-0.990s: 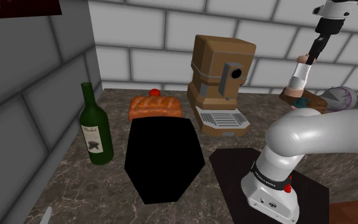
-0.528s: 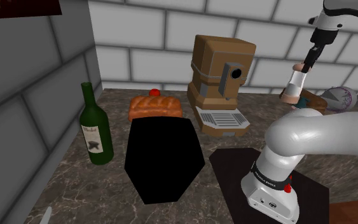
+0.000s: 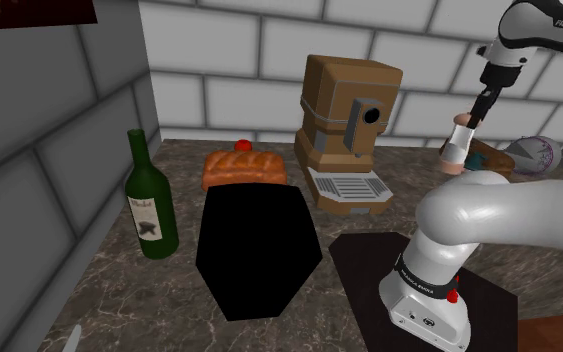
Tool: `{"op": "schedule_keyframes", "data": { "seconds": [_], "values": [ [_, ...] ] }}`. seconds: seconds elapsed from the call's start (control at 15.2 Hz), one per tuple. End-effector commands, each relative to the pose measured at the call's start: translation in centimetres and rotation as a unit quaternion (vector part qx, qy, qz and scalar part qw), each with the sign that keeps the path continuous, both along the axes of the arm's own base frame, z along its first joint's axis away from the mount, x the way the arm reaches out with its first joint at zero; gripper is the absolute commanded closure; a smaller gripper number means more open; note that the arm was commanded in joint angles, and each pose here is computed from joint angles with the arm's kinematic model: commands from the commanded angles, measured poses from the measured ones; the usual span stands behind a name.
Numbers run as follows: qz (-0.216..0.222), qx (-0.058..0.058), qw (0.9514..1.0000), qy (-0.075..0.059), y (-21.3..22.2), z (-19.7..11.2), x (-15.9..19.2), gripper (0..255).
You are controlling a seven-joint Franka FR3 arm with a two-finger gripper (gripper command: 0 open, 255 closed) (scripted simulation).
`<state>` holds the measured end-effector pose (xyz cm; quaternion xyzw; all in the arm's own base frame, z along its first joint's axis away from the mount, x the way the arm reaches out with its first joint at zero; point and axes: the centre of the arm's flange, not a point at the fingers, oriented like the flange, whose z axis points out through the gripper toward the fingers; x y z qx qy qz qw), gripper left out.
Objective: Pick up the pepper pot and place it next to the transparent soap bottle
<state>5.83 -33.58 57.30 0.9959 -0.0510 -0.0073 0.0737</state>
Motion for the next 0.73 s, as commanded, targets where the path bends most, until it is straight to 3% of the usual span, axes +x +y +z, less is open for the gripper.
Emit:
{"op": "schedule_keyframes", "data": {
  "seconds": [0.0, 0.66],
  "values": [
    [0.000, 0.000, 1.0000, 0.000, 0.0, -1.1, 0.0, 255],
    [0.000, 0.000, 1.0000, 0.000, 0.0, -6.4, 0.0, 255]
  ]
}}
